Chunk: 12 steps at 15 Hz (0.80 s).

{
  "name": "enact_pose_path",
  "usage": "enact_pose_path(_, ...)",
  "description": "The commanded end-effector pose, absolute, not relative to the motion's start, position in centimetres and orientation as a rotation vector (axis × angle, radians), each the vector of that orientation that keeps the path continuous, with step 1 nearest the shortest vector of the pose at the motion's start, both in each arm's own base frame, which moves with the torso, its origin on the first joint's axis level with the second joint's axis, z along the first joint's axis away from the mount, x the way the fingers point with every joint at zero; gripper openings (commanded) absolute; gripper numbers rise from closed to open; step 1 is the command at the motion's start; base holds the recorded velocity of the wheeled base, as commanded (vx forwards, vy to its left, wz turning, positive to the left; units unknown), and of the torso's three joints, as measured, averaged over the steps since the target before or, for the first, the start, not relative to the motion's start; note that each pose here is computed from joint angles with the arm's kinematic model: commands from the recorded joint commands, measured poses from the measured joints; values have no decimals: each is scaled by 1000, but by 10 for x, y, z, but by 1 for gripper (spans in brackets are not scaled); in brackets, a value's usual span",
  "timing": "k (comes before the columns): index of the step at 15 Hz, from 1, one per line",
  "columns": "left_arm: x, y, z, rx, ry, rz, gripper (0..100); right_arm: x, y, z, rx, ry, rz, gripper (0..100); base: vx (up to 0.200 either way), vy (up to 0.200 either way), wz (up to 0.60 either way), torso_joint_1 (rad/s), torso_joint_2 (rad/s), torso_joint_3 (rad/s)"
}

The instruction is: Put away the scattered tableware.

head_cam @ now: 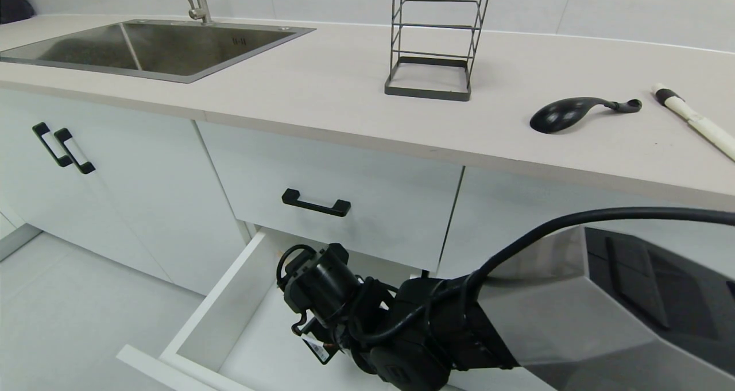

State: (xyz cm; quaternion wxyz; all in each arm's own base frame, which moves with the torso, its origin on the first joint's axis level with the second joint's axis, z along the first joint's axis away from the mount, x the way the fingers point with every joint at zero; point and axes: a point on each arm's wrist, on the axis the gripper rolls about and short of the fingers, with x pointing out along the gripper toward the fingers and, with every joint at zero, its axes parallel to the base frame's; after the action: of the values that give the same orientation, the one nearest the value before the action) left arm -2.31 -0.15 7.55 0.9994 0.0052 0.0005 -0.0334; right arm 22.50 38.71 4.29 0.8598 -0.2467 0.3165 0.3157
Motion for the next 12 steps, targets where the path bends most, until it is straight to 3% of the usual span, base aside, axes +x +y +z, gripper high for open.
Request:
enact_pose_path(1, -23, -2, 75, 11, 3, -66, 100, 228, 390, 30, -531, 680, 658, 0, 0, 0, 0, 0, 0, 0)
enact_pose_path(12, -23, -2, 75, 11, 3, -66, 100, 238, 398, 7, -547, 698, 646, 0, 0, 0, 0, 0, 0, 0)
